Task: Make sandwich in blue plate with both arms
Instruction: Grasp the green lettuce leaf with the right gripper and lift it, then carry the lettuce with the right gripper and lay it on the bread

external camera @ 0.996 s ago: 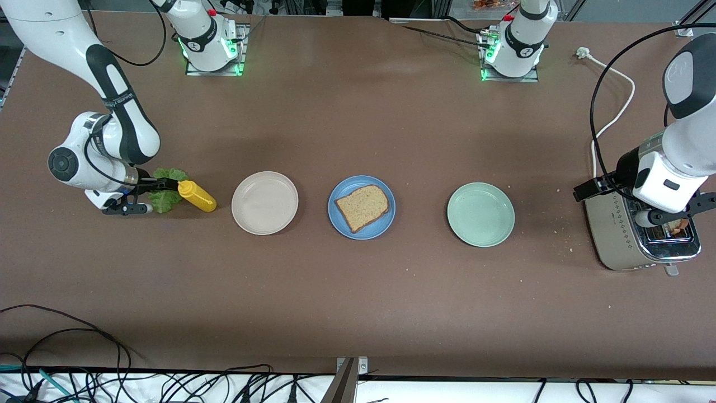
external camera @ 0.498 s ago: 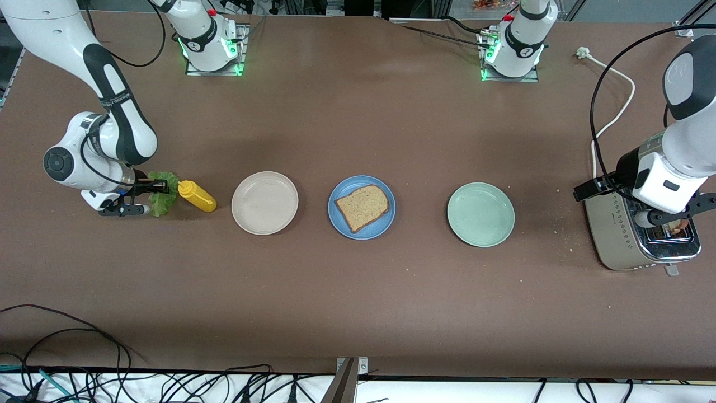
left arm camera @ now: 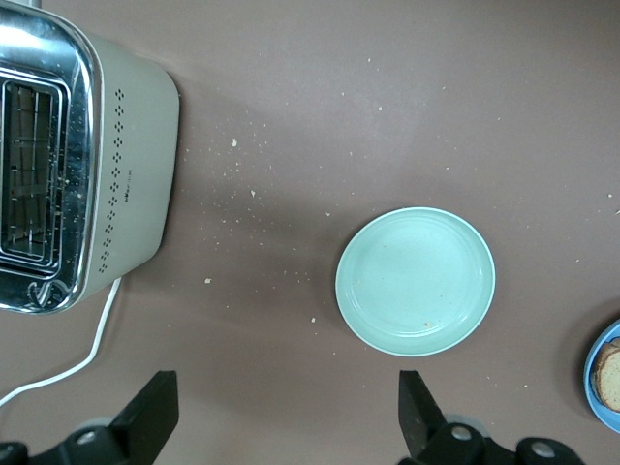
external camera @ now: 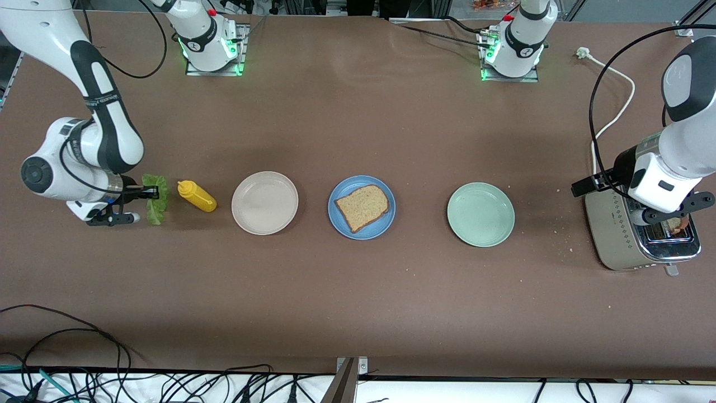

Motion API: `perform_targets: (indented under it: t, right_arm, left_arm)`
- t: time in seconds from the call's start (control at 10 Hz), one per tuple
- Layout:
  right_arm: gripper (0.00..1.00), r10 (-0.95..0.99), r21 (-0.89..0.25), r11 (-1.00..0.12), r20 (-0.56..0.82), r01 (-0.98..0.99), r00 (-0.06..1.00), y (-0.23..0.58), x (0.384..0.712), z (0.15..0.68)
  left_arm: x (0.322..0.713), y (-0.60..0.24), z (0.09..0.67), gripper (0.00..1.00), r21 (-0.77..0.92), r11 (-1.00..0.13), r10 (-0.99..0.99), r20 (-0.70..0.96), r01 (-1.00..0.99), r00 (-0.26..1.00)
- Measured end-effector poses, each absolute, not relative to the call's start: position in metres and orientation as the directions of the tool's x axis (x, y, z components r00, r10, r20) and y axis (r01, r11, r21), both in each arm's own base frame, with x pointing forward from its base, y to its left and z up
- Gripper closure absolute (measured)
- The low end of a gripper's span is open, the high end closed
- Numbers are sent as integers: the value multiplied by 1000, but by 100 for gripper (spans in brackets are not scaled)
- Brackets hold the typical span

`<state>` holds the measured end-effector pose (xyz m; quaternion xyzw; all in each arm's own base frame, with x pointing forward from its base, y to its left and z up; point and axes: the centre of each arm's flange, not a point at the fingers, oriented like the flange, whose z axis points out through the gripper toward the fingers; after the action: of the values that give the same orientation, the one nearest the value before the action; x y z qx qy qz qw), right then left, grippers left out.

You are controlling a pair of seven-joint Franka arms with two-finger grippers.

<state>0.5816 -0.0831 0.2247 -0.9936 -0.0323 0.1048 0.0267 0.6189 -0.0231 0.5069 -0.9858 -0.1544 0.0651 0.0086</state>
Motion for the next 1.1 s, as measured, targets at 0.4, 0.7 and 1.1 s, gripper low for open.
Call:
perform_targets:
  t: [0.4, 0.7, 1.1]
  right_arm:
    - [91, 107, -97, -992, -284, 82, 953, -73, 625, 321]
    - [91, 144, -98, -988, -291, 121, 946, -34, 643, 387]
    - [91, 48, -18, -999, -336, 44, 941, 95, 632, 425]
  left_arm:
    - [619, -24, 506, 0, -38, -953, 303, -129, 300, 944]
    - [619, -25, 506, 0, -38, -953, 302, -130, 300, 944]
    - [618, -26, 505, 0, -38, -954, 300, -132, 298, 945]
